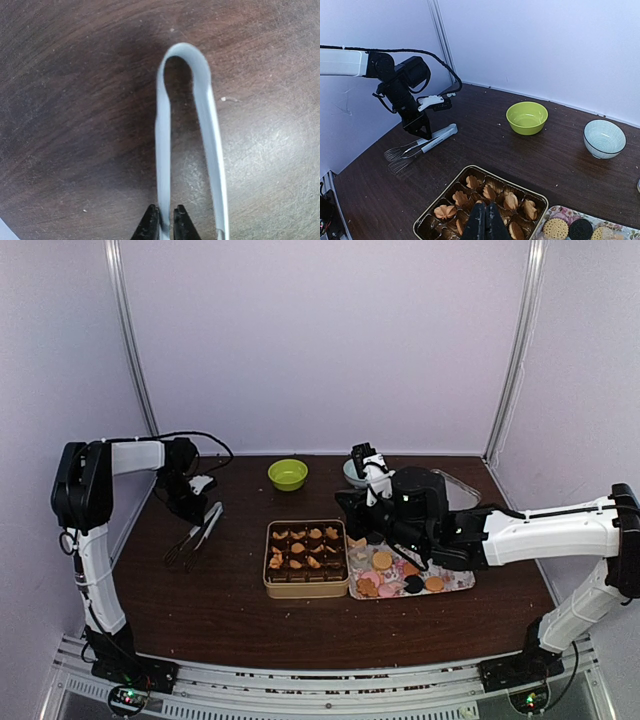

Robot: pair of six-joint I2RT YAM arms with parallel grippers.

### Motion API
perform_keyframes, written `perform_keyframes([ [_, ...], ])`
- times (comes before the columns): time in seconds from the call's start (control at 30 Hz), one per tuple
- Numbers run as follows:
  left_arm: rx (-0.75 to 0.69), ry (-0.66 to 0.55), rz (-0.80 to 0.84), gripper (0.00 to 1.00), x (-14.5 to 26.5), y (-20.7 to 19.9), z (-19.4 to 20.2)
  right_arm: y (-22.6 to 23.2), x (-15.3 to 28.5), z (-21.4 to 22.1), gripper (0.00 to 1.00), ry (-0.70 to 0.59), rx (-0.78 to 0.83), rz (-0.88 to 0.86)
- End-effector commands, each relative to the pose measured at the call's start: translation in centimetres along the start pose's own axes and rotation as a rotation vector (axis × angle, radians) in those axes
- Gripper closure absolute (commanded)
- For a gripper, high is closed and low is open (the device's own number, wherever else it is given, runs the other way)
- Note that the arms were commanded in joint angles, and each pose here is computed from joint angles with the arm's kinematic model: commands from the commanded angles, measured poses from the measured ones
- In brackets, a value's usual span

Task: Pack the cookies
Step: Pick up the clamp at the center of the board.

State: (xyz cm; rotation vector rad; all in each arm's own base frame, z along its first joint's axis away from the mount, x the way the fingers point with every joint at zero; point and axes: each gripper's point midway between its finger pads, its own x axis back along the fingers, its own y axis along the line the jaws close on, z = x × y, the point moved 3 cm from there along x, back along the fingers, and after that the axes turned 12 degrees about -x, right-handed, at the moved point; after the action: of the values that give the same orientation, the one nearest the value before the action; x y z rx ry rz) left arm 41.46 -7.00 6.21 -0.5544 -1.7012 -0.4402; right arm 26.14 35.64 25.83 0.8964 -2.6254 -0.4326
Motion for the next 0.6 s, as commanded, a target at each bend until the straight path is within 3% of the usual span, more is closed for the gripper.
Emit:
perform_keyframes([
  [0.0, -0.068, 0.028, 0.000, 0.77, -0.3, -0.9, 0.7, 0.6, 0.8, -1.8, 0.99, -0.051, -0.023, -0.010],
  [0.1, -0.090, 0.035, -0.011, 0.64, 0.0, -1.2, 0.9, 0.6, 0.8, -1.8, 0.99, -0.053, -0.022, -0.010],
  [0.2, -0.091, 0.038, -0.015, 0.60, 0.8, -1.4, 1.2, 0.5, 0.8, -1.8, 0.99, -0.052, -0.022, -0.009],
  [0.37, -0.100, 0.069, -0.013, 0.60, 1.4, -2.0, 3.1, 0.6, 0.9, -1.9, 0.99, -0.054, -0.019, -0.009],
  [0.57, -0.106, 0.108, 0.014, 0.72, 0.4, -2.4, 5.1, 0.6, 0.9, -2.0, 0.99, -0.054, -0.021, -0.011],
])
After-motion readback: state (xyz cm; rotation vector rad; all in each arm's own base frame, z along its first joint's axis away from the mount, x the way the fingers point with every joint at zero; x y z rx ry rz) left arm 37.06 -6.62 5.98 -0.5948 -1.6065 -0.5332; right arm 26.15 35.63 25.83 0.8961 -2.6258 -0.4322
